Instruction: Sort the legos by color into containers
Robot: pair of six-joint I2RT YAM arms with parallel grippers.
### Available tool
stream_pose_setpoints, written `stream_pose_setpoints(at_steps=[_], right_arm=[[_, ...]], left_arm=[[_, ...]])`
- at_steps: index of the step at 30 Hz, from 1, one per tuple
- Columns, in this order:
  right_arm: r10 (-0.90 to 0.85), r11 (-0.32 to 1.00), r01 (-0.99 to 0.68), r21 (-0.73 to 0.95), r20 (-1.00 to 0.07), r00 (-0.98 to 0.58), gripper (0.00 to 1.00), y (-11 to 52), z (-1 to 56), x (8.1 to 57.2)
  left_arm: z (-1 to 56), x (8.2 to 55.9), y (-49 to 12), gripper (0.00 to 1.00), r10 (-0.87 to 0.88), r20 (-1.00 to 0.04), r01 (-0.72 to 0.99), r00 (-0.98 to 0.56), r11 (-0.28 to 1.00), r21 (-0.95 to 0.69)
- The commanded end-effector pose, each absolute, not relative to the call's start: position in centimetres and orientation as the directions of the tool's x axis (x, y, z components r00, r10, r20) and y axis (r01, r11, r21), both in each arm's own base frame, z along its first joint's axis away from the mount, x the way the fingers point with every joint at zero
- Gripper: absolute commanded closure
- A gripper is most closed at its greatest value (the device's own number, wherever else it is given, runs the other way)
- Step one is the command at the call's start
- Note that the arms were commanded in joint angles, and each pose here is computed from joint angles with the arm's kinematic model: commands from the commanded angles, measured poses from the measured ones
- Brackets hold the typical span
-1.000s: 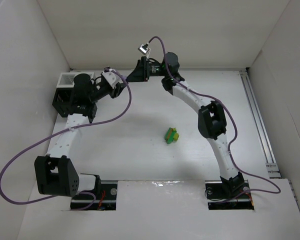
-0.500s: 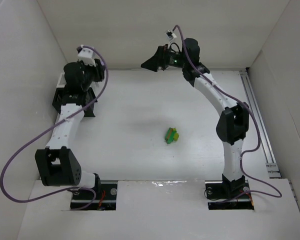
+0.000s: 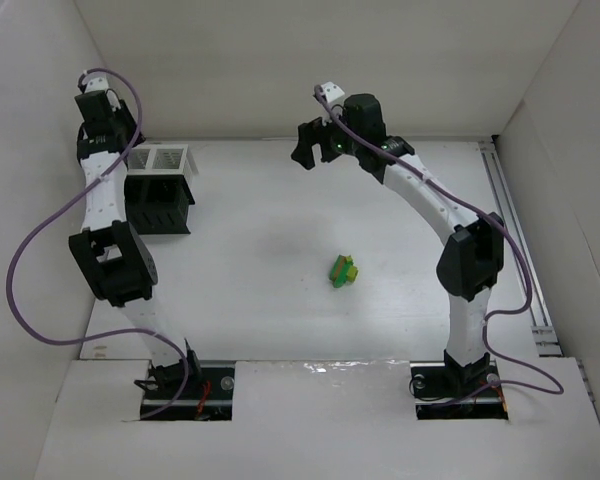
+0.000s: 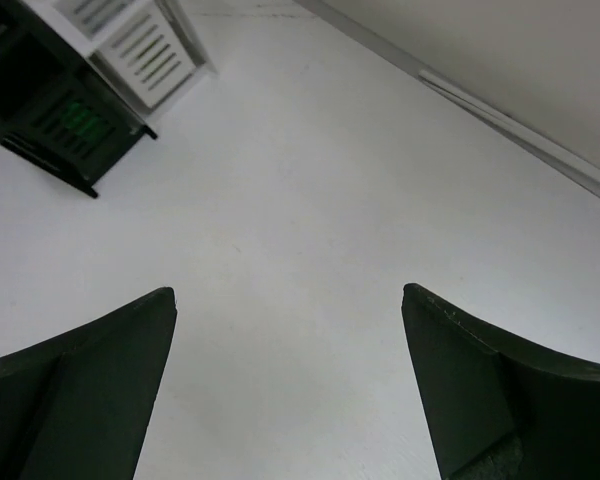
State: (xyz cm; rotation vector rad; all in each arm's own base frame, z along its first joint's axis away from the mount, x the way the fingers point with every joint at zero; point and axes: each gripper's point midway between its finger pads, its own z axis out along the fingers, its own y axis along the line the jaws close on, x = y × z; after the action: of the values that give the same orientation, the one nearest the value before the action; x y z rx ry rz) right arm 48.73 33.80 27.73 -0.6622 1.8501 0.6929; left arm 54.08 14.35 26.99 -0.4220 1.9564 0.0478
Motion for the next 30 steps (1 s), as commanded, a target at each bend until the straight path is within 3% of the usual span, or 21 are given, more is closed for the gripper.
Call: stream_pose_setpoints(at_steps=[1,10,18,27,30], right_arm=[[-0.158,0.754,-0.654,0.068,-0.947,-0.28,0.01,32.0,29.8,49.1],[-0.284,0.757,-0.653,-0.016,-0.909,-0.306,0.01,30.3,25.9,48.1],[-0.324,0.741,-0.671,-0.031,-0.892,-0.316,0.04,30.2,24.8,47.8],[-0.338,0.716,-0.698,-0.002,-0.876,-0.343,0.05,30.3,23.9,46.7],[-0.342,0.71,-0.704,0.005,-0.872,-0.351,0.05,30.4,23.7,46.4]], left_arm=[[29.0,53.5,15.5,1.0,-0.267,-0.898,-0.329,-0.35,0.933,-0.149],[25.1,53.6,16.7,1.0,-0.264,-0.868,-0.332,-0.421,0.935,-0.124],[23.8,55.1,17.5,0.84,-0.254,-0.863,-0.322,-0.437,0.94,-0.113],[21.8,56.3,18.8,0.83,-0.256,-0.851,-0.338,-0.458,0.936,-0.1],[21.8,56.3,18.9,0.78,-0.256,-0.851,-0.346,-0.458,0.933,-0.095]])
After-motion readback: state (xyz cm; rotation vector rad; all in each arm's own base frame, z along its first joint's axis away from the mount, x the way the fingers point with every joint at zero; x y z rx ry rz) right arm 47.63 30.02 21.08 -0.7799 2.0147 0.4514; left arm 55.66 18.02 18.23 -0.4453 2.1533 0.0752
